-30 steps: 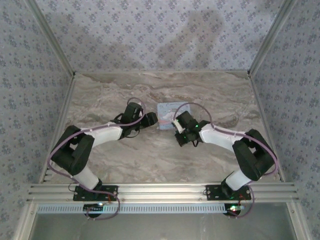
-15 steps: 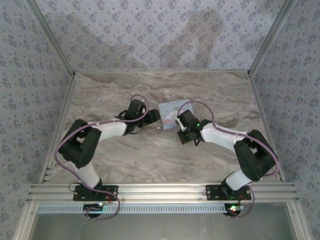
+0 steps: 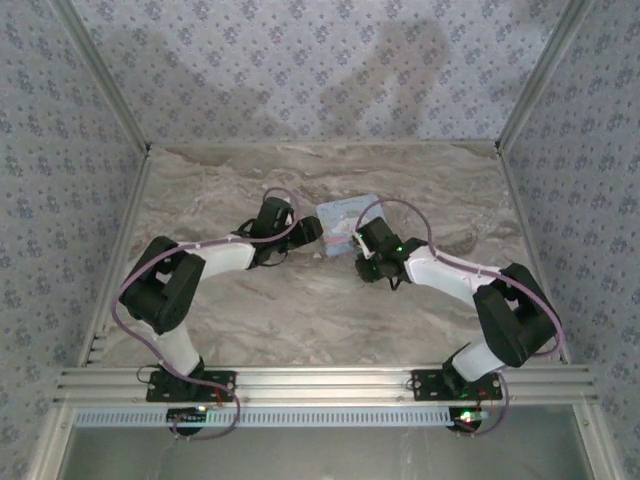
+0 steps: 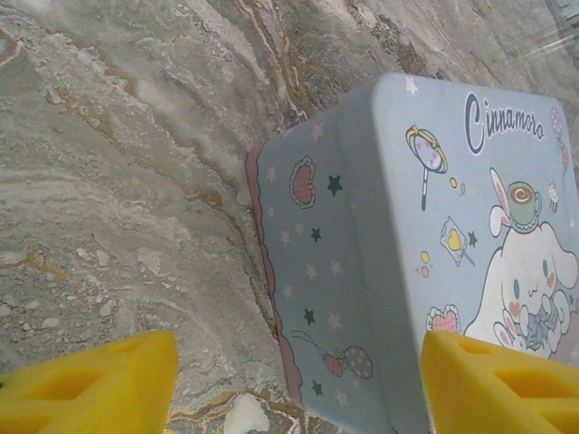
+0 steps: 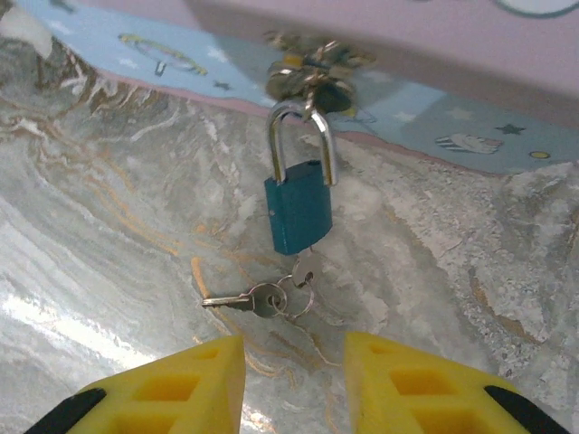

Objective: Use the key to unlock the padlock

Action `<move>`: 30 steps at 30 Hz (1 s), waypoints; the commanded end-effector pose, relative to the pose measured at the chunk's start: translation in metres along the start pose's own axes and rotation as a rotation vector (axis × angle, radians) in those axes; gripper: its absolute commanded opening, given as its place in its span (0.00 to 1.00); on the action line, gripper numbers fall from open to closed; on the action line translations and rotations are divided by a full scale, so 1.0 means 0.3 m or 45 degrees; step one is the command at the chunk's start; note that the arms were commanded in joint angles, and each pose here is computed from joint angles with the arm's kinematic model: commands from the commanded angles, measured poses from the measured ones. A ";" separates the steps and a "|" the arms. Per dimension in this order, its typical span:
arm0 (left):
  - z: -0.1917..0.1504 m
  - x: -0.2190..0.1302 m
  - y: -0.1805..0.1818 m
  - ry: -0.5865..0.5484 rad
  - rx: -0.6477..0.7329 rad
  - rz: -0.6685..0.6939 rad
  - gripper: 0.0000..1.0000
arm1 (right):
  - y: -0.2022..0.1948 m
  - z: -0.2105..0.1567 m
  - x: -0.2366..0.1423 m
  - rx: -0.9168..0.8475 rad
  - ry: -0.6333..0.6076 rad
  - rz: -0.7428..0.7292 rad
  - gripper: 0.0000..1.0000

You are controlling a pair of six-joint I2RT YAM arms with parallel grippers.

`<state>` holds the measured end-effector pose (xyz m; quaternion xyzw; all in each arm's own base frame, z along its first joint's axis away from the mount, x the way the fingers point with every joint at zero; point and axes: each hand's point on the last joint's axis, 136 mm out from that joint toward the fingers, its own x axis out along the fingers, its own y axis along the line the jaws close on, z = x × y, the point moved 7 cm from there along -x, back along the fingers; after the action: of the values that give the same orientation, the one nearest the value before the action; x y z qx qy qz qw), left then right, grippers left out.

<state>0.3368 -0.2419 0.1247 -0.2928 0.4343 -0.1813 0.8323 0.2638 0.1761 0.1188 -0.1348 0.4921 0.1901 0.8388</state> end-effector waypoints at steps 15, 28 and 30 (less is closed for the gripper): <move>0.037 -0.009 -0.040 -0.020 0.001 -0.050 0.72 | 0.014 0.036 0.106 0.054 -0.008 -0.062 0.38; 0.034 -0.008 -0.032 -0.018 0.003 -0.045 0.72 | 0.012 0.011 0.145 -0.008 0.062 -0.034 0.04; 0.034 -0.008 -0.030 -0.019 0.003 -0.044 0.72 | 0.019 0.011 0.134 -0.032 0.054 -0.026 0.00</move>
<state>0.3384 -0.2435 0.1279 -0.2960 0.4327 -0.1856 0.8311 0.2849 0.1891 0.0868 -0.1433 0.4974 0.1737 0.8378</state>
